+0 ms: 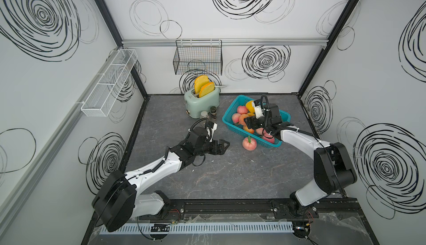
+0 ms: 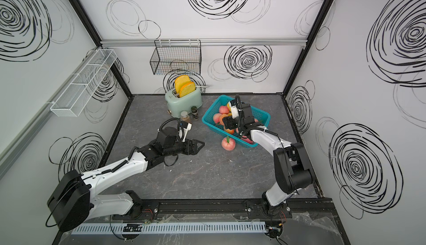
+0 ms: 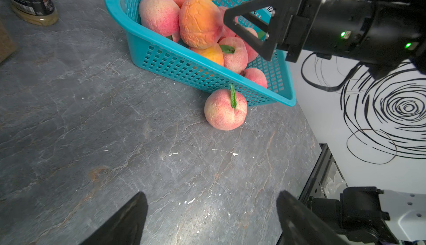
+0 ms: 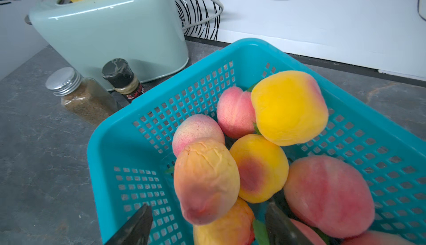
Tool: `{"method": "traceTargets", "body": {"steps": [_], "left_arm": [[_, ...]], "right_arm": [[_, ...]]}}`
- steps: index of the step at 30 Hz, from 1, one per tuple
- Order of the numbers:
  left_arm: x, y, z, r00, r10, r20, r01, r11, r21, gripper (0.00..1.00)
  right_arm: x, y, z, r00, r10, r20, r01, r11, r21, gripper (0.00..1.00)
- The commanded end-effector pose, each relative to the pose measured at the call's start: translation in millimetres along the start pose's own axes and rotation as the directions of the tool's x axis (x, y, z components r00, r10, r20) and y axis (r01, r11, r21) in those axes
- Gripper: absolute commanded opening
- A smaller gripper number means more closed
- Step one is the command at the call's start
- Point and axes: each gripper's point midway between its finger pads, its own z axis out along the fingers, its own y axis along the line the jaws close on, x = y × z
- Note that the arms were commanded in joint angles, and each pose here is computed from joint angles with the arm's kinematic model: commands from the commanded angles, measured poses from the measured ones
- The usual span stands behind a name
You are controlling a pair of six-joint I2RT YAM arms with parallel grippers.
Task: Put the peaches into the basket
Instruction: Place the peach in the basket.
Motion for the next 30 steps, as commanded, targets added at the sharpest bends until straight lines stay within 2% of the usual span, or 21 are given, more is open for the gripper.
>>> {"method": "traceTargets", "body": {"steps": [1,10,19,30], "left_arm": [[-18,-15,2,0.997,0.034,0.062,-0.036,0.999,0.02,0.92],[-12,-29,9,0.996,0.06,0.06,-0.062,0.998,0.019,0.99],[-4,-40,12,0.995,0.087,0.051,-0.088,0.996,0.021,0.98],[2,-48,32,0.991,0.127,0.036,-0.127,0.992,0.02,0.98]], "right_arm": [[-1,8,-15,1.0,0.01,0.024,-0.01,0.999,-0.033,0.81],[15,32,-52,0.999,0.03,0.045,-0.025,0.992,-0.12,0.82],[37,46,-80,0.999,0.026,0.036,-0.02,0.986,-0.165,0.85],[68,65,-96,0.998,0.06,0.035,-0.051,0.975,-0.219,0.98]]}}
